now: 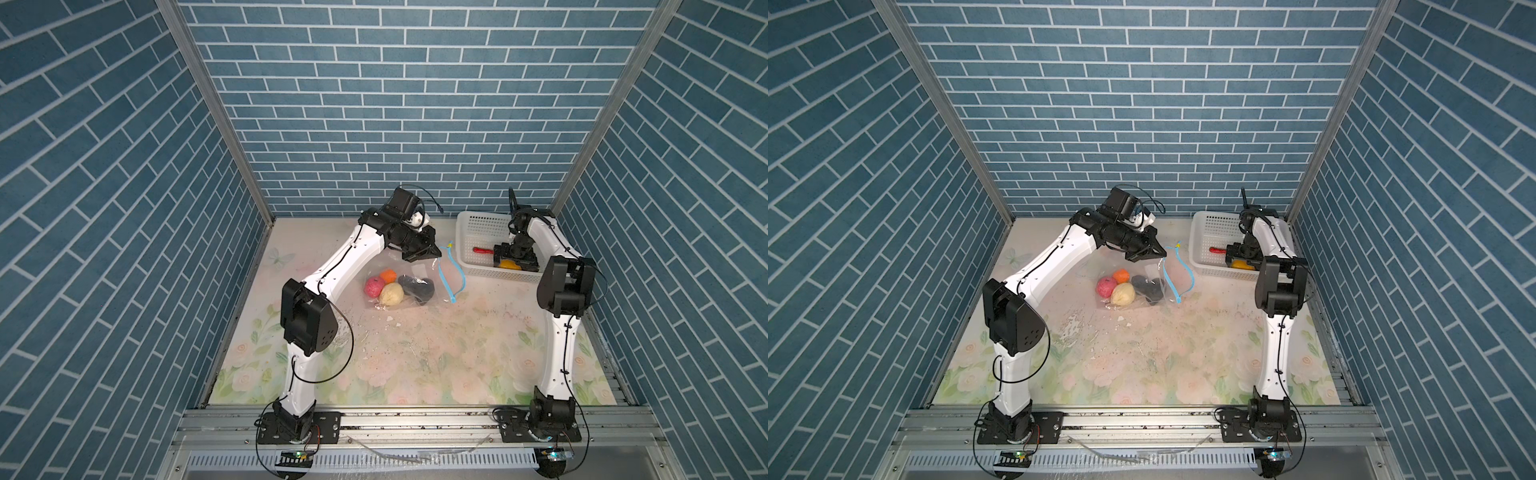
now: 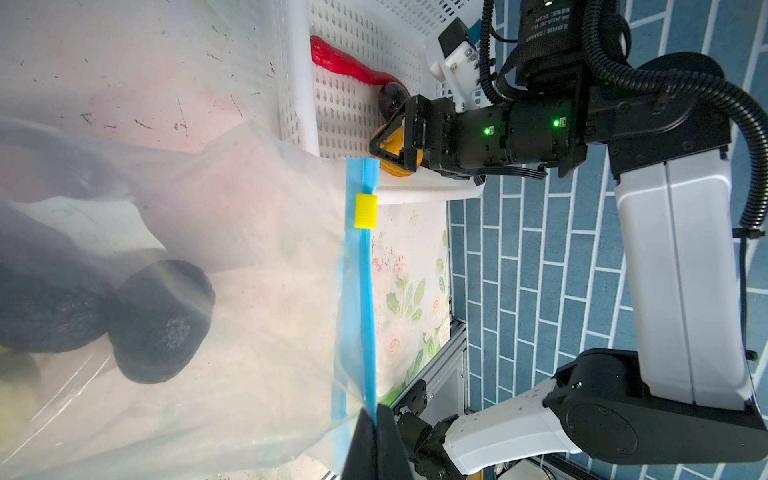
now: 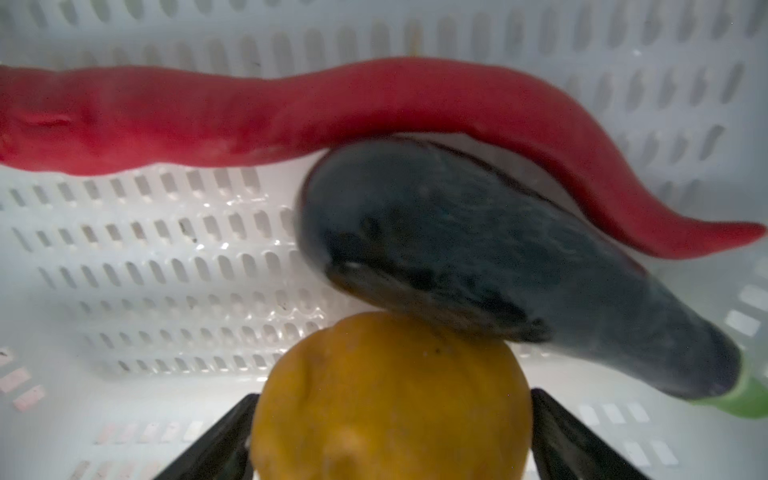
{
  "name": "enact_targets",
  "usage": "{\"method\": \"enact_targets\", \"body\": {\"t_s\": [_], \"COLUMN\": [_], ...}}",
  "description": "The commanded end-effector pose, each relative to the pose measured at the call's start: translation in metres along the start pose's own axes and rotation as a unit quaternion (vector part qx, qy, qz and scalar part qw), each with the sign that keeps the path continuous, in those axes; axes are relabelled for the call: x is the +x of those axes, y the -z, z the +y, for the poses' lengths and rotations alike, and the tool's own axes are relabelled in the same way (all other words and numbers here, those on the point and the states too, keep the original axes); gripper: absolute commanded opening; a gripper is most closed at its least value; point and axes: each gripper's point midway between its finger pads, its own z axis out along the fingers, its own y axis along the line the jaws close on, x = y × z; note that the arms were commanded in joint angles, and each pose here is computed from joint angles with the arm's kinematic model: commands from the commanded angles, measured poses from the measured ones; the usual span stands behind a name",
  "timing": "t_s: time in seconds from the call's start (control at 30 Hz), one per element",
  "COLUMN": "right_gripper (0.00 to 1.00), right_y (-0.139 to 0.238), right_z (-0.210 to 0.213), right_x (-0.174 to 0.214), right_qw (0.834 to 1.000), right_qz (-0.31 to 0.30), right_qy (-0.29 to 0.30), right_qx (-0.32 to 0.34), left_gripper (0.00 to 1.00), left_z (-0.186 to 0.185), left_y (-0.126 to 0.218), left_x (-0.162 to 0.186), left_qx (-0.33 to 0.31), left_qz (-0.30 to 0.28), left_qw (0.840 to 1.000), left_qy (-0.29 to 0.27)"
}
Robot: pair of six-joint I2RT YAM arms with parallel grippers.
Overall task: Place the food in the zip-top bag and seal the zipper
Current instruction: 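Grasp the yellow-orange fruit in the basket with right gripper and lift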
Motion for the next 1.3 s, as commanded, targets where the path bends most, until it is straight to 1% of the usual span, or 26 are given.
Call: {"method": "enact_targets", "body": {"t_s": [0.0, 0.2, 0.33, 0.37, 0.53, 0.7, 0.8, 1.07, 1.17, 1.27], "right_gripper": [0.95, 0.89, 0.84, 0.84, 0.8, 0.78, 0.78, 0.77, 0.77, 0.77], "right_y": [-0.004, 0.0, -0.001, -0.001, -0.001, 0.008, 0.018, 0.044, 0.05, 0.059], "right_z": [0.02, 0.035, 0.038, 0.043, 0.047, 0.059, 0.066, 0.074, 0.076, 0.082], "right_x": [0.001, -0.006, -0.009, -0.008, -0.013, -0.023, -0.028, -0.038, -0.041, -0.045], "right_qw": [1.0, 0.999, 0.999, 0.999, 0.998, 0.996, 0.993, 0.984, 0.978, 0.969], "right_qz": [0.013, 0.0, -0.004, -0.001, -0.011, -0.032, -0.048, -0.09, -0.106, -0.125], "right_qy": [0.007, 0.013, 0.014, 0.012, 0.009, 0.003, -0.001, -0.017, -0.033, -0.052], "right_qx": [-0.015, -0.031, -0.031, -0.046, -0.055, -0.087, -0.112, -0.154, -0.176, -0.209], "left_gripper": [0.0, 0.0, 0.0, 0.0, 0.0, 0.0, 0.0, 0.0, 0.0, 0.0], "left_z": [-0.011, -0.01, -0.01, -0.009, -0.009, -0.009, -0.008, -0.006, -0.004, -0.001], "left_y": [0.014, 0.013, 0.013, 0.013, 0.014, 0.015, 0.014, 0.011, 0.01, 0.008], "left_x": [-0.006, -0.005, -0.006, -0.006, -0.005, -0.005, -0.005, -0.006, -0.005, -0.005], "left_qx": [0.009, 0.006, 0.007, 0.007, 0.006, 0.005, 0.004, 0.002, -0.001, -0.002], "left_qz": [-0.018, -0.017, -0.017, -0.017, -0.017, -0.018, -0.018, -0.015, -0.015, -0.015], "left_qw": [1.0, 1.0, 1.0, 1.0, 1.0, 1.0, 1.0, 1.0, 1.0, 1.0], "left_qy": [-0.019, -0.019, -0.019, -0.019, -0.019, -0.019, -0.019, -0.016, -0.014, -0.011]}}
